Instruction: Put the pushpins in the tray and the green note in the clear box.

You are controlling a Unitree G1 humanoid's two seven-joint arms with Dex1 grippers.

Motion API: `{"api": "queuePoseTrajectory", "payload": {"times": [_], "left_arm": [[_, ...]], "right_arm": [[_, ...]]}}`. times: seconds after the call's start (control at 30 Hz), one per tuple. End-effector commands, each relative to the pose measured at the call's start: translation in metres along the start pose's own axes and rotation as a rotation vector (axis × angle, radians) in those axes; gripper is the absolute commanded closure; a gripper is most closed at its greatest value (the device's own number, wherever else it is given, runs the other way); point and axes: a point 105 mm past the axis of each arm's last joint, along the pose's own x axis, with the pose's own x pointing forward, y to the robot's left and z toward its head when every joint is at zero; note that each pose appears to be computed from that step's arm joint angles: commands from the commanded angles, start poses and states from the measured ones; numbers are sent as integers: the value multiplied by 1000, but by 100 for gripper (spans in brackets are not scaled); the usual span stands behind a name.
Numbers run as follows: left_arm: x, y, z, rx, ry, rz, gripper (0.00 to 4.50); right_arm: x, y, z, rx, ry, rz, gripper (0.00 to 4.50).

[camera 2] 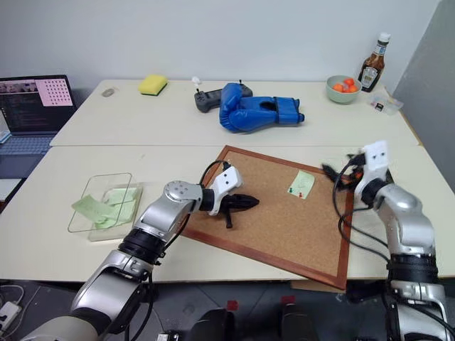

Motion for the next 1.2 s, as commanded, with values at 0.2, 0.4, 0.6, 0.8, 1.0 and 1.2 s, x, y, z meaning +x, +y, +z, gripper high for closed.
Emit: {"api": "queuePoseTrajectory", "payload": {"times": [0.2,0.4,0.6,0.8,1.0,1.2], "left_arm": [[2,0,-23,-27,90,11,450],[0,1,-24,-21,98,15,450],[-1,1,-24,-18,101,16,450],[0,0,-23,-17,99,11,450],[3,1,-17,-11,89,4,450],[4,0,-16,-10,86,-1,450]], "right_arm": [[15,48,3,-62,-37,269,1],[26,44,-18,-32,25,263,1],[25,34,-26,-14,43,230,41],[23,29,-28,1,46,204,149],[25,25,-32,-38,77,153,260],[26,22,-34,-50,90,131,381]]}}
